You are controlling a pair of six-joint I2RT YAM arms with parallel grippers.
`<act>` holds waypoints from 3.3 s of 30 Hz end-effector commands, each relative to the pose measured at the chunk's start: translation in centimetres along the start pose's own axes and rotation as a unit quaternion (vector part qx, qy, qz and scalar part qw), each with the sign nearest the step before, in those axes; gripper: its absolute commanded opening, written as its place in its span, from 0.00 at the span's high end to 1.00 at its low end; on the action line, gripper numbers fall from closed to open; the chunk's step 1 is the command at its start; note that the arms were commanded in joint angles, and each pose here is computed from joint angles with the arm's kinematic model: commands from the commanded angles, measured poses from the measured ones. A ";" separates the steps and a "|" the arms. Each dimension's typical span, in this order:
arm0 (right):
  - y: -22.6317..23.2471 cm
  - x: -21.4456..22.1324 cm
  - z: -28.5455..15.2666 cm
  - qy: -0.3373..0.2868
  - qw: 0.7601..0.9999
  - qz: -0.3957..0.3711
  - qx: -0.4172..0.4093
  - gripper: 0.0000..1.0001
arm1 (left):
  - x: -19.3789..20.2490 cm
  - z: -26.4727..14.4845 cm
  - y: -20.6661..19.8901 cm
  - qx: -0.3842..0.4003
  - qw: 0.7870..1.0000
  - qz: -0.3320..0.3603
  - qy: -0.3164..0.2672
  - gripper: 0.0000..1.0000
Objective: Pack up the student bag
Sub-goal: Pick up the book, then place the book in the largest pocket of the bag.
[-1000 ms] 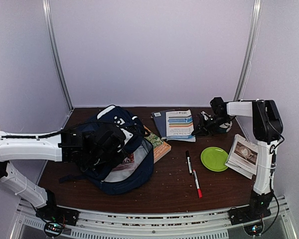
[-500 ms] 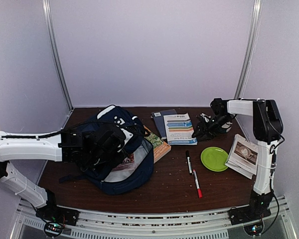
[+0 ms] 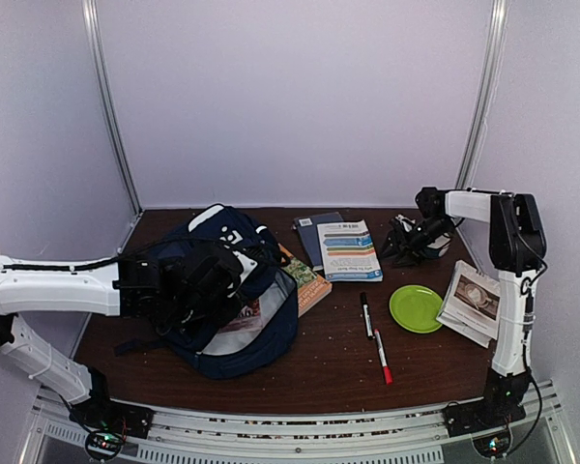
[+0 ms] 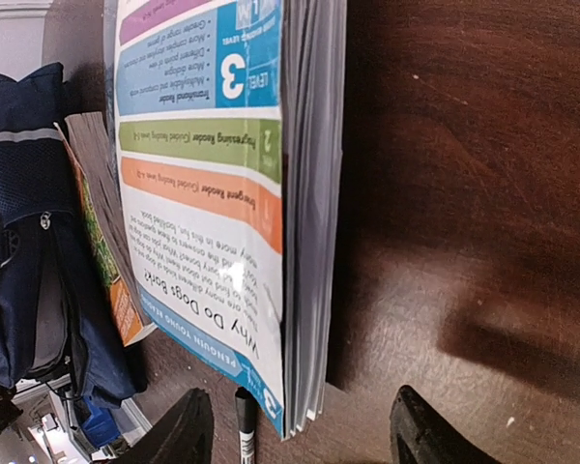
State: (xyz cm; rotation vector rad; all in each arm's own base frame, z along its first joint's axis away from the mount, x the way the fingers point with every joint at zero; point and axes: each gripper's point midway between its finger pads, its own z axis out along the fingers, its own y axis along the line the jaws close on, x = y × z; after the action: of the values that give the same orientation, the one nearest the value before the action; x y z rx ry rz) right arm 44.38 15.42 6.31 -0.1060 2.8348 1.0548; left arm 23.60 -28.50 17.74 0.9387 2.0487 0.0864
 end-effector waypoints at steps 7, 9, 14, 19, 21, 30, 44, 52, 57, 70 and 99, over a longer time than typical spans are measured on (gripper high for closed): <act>-1.1 -0.3 2.8 0.023 0.998 0.046 -0.030 0.36 | -1.9 -1.1 0.2 0.009 0.998 -0.040 -0.045 1.00; -1.0 -0.2 3.4 0.031 0.997 0.054 -0.048 0.36 | -1.9 -1.1 0.2 0.009 0.998 -0.039 -0.045 1.00; -1.0 0.3 5.1 0.052 0.991 0.082 -0.091 0.36 | -1.9 -1.0 0.1 0.008 0.998 -0.037 -0.043 1.00; -0.8 0.4 6.4 0.061 0.989 0.088 -0.107 0.36 | -2.0 -0.9 0.2 0.006 0.998 -0.034 -0.044 1.00; -0.4 0.4 6.9 0.067 0.986 0.092 -0.122 0.36 | -2.1 -0.9 0.2 0.005 0.998 -0.034 -0.044 1.00; 0.7 -0.9 7.6 0.050 0.979 0.103 -0.169 0.46 | -1.8 -0.8 0.2 0.002 0.999 -0.032 -0.040 1.00; 3.4 -2.3 4.9 0.016 0.978 0.074 -0.193 1.00 | -1.9 -1.4 1.4 -0.024 0.998 -0.033 -0.042 1.00; 10.1 -2.2 -2.8 -0.041 0.975 -0.026 -0.217 1.00 | -2.7 -1.5 1.8 -0.034 0.998 -0.033 -0.050 1.00; 13.8 -0.2 -7.1 -0.048 0.968 -0.069 -0.237 1.00 | -2.7 -1.3 2.0 -0.044 0.997 -0.034 -0.048 1.00; 18.1 15.7 -10.9 0.108 0.937 -0.162 -0.289 1.00 | -3.8 -1.0 3.1 -0.083 0.994 -0.043 -0.061 1.00; 24.4 23.3 1.4 0.333 0.877 -0.150 -0.313 1.00 | -6.7 -3.3 3.9 -0.037 0.980 -0.138 -0.136 1.00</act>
State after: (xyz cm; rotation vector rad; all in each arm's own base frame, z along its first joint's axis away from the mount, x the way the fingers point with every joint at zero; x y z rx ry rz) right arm 18.22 32.33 17.54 -1.1876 2.6605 2.0326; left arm 25.45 -27.32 21.48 0.6996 1.9874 0.0811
